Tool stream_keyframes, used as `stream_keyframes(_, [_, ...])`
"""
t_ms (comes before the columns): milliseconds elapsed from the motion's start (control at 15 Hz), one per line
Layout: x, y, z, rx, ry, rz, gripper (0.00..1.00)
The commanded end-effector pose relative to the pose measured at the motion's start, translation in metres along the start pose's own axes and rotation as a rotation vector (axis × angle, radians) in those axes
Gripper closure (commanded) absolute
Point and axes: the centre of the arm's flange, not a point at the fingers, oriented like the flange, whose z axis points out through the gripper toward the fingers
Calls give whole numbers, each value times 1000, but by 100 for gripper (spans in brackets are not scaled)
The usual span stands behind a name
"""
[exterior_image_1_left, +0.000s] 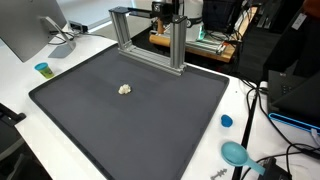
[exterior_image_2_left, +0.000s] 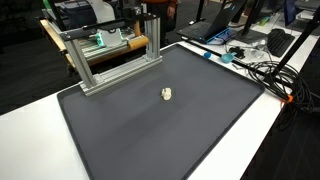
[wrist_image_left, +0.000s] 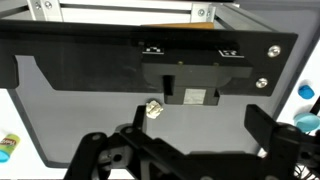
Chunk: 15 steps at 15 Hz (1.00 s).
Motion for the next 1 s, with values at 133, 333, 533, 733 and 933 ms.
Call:
stream_keyframes(133, [-2, -4, 1, -12, -9, -5, 0])
stream_keyframes(333, [-4, -11, 4, -17, -7, -10, 0])
stream_keyframes(533, [-7, -14, 8, -36, -22, -1, 0])
stream_keyframes(733, [-12, -18, 13, -49, -63, 16, 0])
stream_keyframes(933, [-16, -20, 22, -55, -103, 59, 0])
